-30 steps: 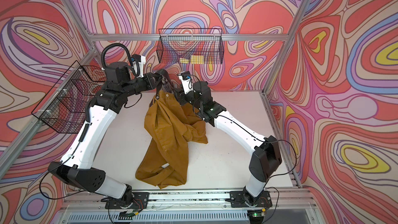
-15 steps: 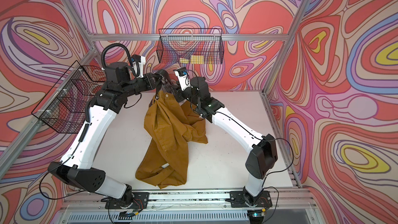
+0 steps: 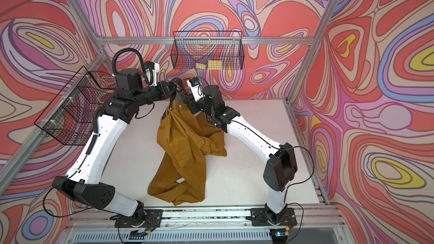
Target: Remove the belt from the trousers
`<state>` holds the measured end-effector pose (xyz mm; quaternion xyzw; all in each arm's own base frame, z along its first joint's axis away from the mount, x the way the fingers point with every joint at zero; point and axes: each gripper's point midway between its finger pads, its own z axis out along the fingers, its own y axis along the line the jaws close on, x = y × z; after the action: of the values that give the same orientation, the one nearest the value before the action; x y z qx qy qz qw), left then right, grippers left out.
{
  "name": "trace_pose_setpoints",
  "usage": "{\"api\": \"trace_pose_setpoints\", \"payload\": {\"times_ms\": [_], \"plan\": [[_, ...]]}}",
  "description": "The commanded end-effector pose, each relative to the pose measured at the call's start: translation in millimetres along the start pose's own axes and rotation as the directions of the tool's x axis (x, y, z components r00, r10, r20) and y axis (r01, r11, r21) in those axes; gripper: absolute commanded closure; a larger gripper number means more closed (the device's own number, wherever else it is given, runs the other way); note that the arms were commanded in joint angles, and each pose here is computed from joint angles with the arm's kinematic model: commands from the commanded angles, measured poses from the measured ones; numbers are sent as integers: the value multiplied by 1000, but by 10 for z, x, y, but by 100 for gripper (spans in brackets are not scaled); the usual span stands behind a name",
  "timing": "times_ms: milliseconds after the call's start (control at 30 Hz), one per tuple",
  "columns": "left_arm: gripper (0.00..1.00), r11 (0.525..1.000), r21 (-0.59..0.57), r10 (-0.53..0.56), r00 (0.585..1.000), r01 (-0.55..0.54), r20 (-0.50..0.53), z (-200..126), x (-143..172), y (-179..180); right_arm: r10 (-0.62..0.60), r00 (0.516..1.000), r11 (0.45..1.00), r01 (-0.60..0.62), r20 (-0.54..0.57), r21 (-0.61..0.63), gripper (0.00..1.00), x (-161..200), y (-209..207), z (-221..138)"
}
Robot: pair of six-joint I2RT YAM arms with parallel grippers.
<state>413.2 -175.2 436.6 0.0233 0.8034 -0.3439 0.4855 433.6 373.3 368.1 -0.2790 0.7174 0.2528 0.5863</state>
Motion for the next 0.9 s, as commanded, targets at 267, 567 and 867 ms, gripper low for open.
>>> {"api": "trace_pose_setpoints", "payload": {"times_ms": [267,567,867], "plan": [[100,997,65,40,994,-46,98,-161,-280,-234,-9,999,1000,9,42,-5,65,-228,47,-107],[100,998,56,37,995,-42,89,-148,-257,-208,-13,999,1000,13,47,-1,67,-277,45,-151],[100,998,46,37,996,-41,82,-138,-242,-185,-11,999,1000,11,30,2,90,-208,43,-192]]}}
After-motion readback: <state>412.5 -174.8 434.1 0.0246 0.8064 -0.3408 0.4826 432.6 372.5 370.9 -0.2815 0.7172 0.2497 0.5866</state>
